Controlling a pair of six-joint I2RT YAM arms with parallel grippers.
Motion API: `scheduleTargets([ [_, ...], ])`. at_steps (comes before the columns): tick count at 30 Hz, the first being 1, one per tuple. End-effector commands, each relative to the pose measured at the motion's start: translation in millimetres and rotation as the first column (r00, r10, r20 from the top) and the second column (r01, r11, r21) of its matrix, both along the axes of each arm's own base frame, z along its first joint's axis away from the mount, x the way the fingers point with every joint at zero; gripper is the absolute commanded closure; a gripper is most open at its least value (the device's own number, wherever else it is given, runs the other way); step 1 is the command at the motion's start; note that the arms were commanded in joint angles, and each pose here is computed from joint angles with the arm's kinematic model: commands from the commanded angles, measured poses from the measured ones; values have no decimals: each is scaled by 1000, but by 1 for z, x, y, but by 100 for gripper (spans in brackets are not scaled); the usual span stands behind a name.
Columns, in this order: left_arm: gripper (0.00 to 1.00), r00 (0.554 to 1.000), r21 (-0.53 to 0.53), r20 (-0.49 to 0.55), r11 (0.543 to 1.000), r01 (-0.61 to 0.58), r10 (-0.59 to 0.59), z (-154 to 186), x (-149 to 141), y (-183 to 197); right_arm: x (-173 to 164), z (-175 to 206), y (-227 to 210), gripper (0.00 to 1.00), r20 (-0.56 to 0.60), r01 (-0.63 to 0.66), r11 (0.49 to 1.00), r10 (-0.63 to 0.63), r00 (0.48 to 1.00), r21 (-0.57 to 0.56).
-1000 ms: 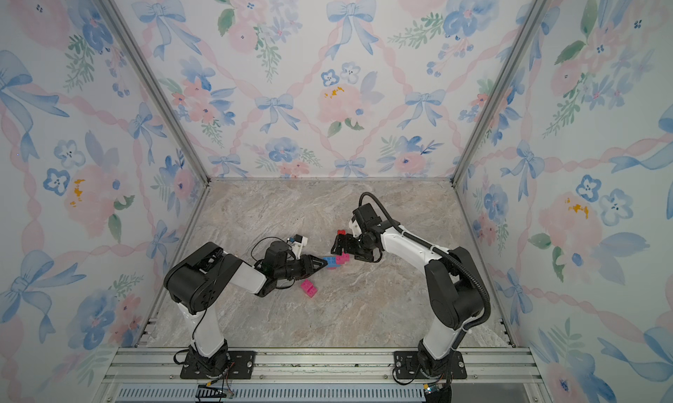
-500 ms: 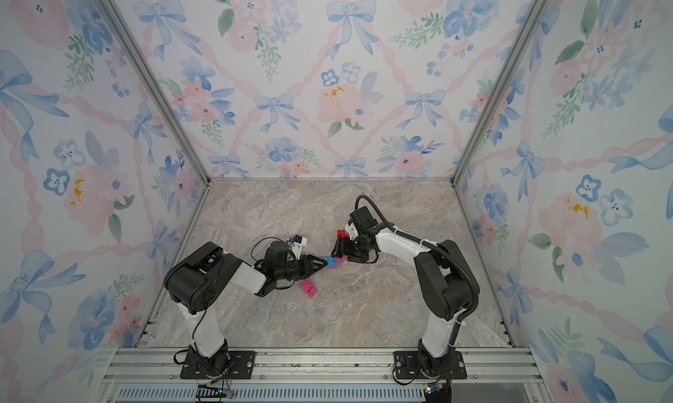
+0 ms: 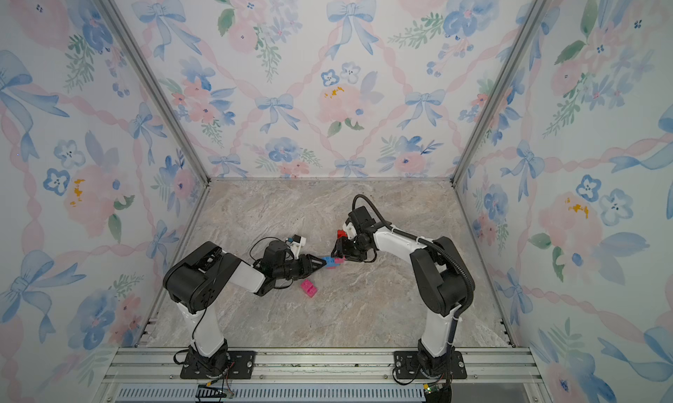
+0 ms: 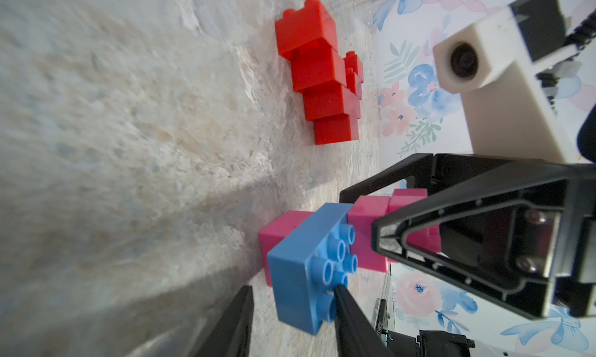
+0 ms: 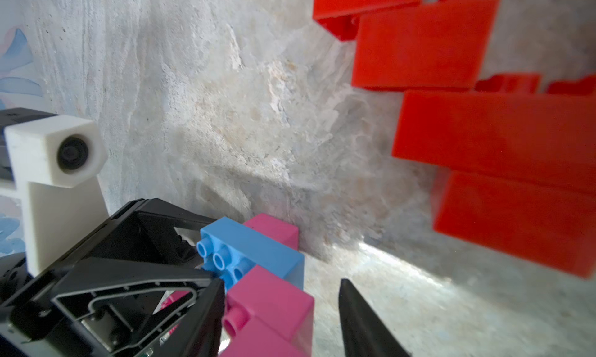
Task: Assemble the letter v with lego
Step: Adjust the lego brick at the center of the board.
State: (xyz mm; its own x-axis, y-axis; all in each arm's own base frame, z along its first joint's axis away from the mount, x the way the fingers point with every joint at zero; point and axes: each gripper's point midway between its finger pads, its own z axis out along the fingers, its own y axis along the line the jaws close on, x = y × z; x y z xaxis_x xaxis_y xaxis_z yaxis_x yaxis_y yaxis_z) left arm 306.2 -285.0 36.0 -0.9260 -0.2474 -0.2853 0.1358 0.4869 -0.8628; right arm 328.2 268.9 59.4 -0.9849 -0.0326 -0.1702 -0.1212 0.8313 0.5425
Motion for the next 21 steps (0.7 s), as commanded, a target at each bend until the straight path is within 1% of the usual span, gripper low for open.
scheduleTargets([
  [1, 52, 999, 48, -53, 999, 1, 1, -19, -6, 7, -1, -3, 7, 43, -4, -23, 1000, 23, 1000, 10],
  [4, 45, 999, 42, -37, 999, -1, 3, -13, -4, 7, -2, -3, 8, 45, -3, -22, 1000, 22, 1000, 12],
  [7, 41, 1000, 35, -19, 999, -1, 2, -7, -3, 9, -1, -3, 8, 47, 2, -22, 1000, 22, 1000, 14],
  [11, 39, 1000, 27, 2, 1000, -7, 7, 3, 0, 16, -1, -3, 9, 50, 4, -31, 999, 31, 1000, 15],
  [13, 37, 1000, 40, 8, 999, -15, 15, 5, 1, 22, -1, -2, 10, 50, 4, -32, 999, 32, 999, 16],
  [16, 35, 999, 98, 30, 995, -20, 17, 4, 1, 34, -2, -2, 10, 51, 3, -34, 999, 34, 999, 16],
  [19, 35, 997, 168, 79, 986, -1, -12, 7, -2, 42, -4, -2, 10, 51, 1, -37, 999, 37, 999, 14],
  [21, 41, 994, 184, 103, 983, 20, -40, 10, -7, 42, -6, -2, 9, 51, 1, -36, 999, 36, 999, 10],
])
